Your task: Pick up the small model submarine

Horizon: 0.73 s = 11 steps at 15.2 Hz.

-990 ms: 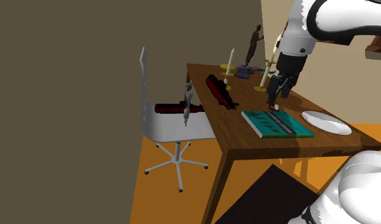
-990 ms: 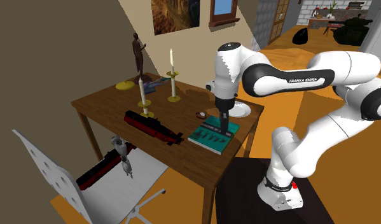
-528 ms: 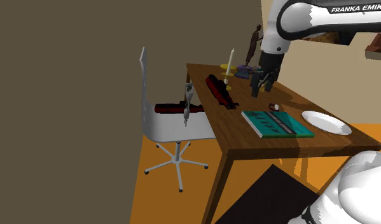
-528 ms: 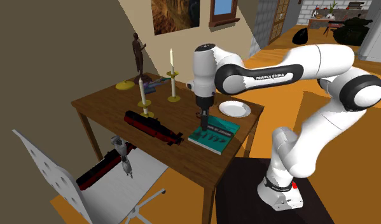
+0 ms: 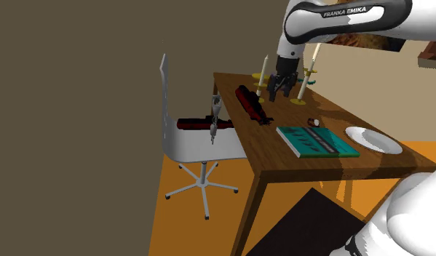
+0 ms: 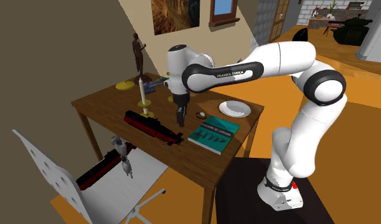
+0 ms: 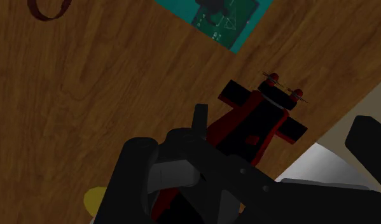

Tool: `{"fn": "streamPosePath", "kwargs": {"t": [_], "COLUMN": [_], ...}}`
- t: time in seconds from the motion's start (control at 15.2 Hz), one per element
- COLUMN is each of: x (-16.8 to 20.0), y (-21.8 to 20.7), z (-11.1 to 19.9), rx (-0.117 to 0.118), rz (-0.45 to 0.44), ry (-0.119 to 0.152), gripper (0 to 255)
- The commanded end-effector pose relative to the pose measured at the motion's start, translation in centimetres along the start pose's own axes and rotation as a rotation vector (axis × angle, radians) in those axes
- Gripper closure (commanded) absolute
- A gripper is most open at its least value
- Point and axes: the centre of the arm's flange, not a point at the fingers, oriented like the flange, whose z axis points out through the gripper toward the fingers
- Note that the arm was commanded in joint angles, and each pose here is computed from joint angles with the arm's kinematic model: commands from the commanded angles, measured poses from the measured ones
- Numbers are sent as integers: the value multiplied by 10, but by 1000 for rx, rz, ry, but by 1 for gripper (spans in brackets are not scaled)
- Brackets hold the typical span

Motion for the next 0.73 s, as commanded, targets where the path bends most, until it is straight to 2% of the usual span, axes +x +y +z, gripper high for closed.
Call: {"fn": "streamPosePath", "kwargs": {"t": [0.0, 0.66], "x": [25, 149], "y": [7, 46], "z": [5, 19], "rx": [3, 19], "rz": [-1, -7], "ry": [3, 13], "gripper": [0, 0]}}
